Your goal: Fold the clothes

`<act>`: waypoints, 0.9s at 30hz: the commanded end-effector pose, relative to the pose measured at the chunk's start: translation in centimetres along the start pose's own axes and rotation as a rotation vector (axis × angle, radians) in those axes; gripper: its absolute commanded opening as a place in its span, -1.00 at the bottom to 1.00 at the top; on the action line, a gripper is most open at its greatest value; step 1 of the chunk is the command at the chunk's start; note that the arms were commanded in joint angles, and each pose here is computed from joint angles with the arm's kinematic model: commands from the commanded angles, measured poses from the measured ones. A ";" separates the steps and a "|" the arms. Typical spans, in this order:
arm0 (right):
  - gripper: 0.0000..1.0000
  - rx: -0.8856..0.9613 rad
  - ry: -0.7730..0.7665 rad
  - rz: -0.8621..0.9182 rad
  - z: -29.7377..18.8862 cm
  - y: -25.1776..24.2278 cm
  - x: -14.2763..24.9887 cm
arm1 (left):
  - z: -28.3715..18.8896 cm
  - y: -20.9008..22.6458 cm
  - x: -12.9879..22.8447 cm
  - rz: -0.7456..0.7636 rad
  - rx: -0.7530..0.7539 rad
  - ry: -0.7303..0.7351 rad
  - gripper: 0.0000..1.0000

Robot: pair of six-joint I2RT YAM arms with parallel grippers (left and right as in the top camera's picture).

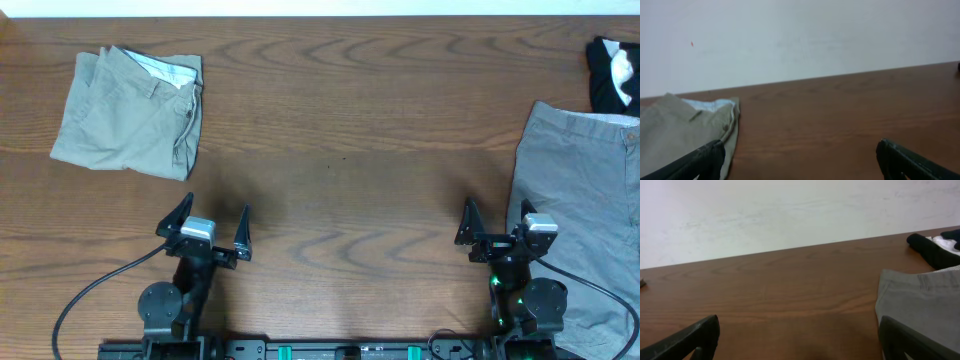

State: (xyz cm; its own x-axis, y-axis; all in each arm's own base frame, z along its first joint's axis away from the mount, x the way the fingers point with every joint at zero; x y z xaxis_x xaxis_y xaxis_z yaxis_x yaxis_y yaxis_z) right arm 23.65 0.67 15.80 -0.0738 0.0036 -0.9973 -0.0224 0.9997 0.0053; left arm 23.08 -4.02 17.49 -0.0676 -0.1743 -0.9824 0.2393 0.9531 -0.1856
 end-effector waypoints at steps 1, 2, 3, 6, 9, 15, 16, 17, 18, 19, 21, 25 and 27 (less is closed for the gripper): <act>0.98 0.006 0.004 0.011 0.0 -0.2 0.1 | 0.1 0.5 1.4 -0.014 -0.019 0.035 0.96; 0.98 0.006 0.004 0.011 0.0 -0.2 0.1 | 0.1 0.6 1.8 -0.019 -0.021 0.052 0.96; 0.98 0.006 0.004 0.011 0.0 -0.2 0.1 | 0.0 0.6 2.2 -0.023 -0.024 0.070 0.96; 0.98 0.006 0.004 0.011 0.0 -0.2 0.1 | 0.0 0.7 2.9 -0.030 -0.028 0.097 0.96; 0.99 0.006 0.005 0.011 0.0 -0.2 0.1 | 0.0 0.7 2.9 -0.030 -0.028 0.097 0.96; 0.99 0.006 0.004 0.011 0.0 -0.2 0.1 | 0.0 0.7 2.9 -0.031 -0.028 0.099 0.96; 0.99 0.006 0.004 0.011 0.0 -0.2 0.1 | 0.0 0.7 2.9 -0.031 -0.028 0.099 0.96; 0.99 0.006 0.004 0.011 0.0 -0.2 0.1 | 0.0 0.7 2.9 -0.031 -0.028 0.099 0.96; 0.99 0.006 0.004 0.011 0.0 -0.2 0.1 | 0.0 0.7 2.9 -0.031 -0.028 0.099 0.96; 0.99 0.006 0.004 0.011 0.0 -0.2 0.1 | 0.0 0.7 2.9 -0.031 -0.028 0.099 0.96; 0.98 0.006 0.004 0.011 0.0 -0.2 0.1 | 0.0 0.7 2.9 -0.031 -0.028 0.099 0.96; 0.98 0.006 0.004 0.011 0.0 -0.2 0.1 | 0.0 0.7 2.9 -0.031 -0.028 0.099 0.96; 0.98 0.006 0.004 0.011 0.0 -0.2 0.1 | 0.0 0.7 2.9 -0.031 -0.028 0.099 0.96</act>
State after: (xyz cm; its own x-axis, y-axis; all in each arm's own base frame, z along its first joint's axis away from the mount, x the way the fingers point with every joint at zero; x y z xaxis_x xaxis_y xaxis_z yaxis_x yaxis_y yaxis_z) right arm 23.65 0.67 15.80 -0.0738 0.0036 -0.9973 -0.0224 0.9997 0.0053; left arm 23.13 -3.77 15.96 -0.1198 -0.1749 -0.9773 0.2136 0.9568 -0.1974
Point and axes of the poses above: each gripper's point midway between its finger pads, its own z axis out along the fingers, its own y axis along the line the jaws close on, x = y × z, the point moved 1 cm from there along -z, back along the fingers, and after that the axes turned 11 degrees about -z, right-handed, at the moved point
